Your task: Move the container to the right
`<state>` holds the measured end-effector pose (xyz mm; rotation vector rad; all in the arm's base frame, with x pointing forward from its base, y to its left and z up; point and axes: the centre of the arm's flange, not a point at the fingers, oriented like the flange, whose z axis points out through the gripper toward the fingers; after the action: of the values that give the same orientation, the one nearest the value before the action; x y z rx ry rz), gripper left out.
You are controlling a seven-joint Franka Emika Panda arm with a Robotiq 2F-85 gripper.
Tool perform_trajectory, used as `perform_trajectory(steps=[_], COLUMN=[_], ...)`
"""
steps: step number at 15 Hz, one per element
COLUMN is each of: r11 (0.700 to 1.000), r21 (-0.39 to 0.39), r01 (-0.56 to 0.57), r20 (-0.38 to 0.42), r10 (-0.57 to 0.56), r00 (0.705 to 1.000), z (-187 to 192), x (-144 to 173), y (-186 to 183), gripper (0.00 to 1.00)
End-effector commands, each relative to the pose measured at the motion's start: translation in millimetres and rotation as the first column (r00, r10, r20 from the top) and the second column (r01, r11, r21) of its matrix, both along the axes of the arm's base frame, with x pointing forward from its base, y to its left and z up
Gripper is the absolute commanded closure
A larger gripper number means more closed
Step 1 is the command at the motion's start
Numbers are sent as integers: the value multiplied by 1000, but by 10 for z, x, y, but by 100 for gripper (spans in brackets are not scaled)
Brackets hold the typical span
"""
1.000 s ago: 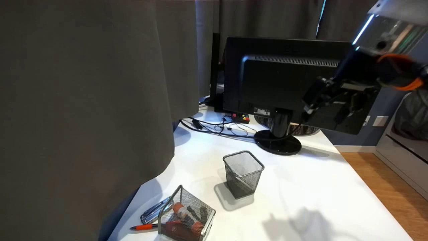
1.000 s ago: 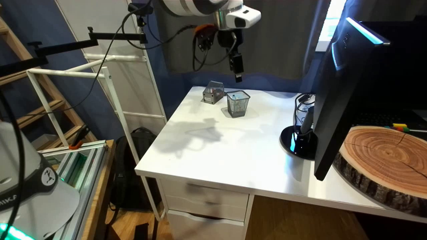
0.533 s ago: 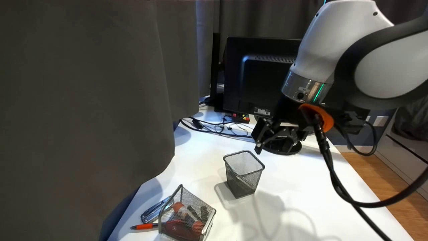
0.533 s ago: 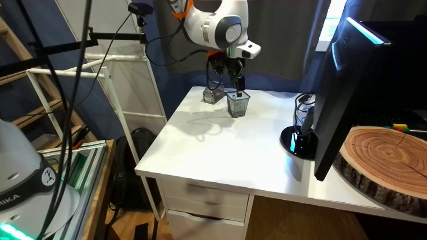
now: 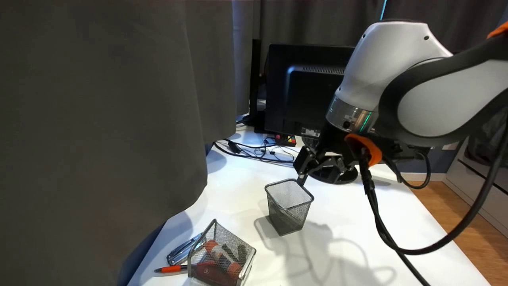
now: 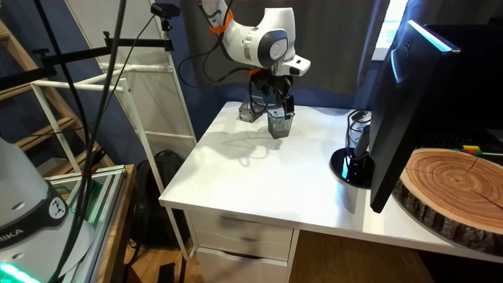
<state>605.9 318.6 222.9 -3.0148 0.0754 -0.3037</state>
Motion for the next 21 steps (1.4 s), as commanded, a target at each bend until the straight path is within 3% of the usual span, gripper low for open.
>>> perform_trajectory(steps=[1, 2, 3, 5, 14, 18, 21], r11=[999, 999, 998, 997, 994, 1000, 983], r21=[14, 12, 15, 24, 3, -1, 28], r01=[-40, -45, -56, -72, -107, 7, 183], r20=[33, 36, 34, 28, -103, -91, -70], r10=[39, 45, 56, 71, 107, -7, -181], r00=[999, 998, 998, 997, 989, 996, 981], z=[-213, -254, -303, -380, -479, -231, 101], x=[260, 288, 317, 363, 314, 147, -113], y=[127, 142, 153, 173, 175, -121, -592], gripper=[0, 3, 26, 30, 95, 100, 99])
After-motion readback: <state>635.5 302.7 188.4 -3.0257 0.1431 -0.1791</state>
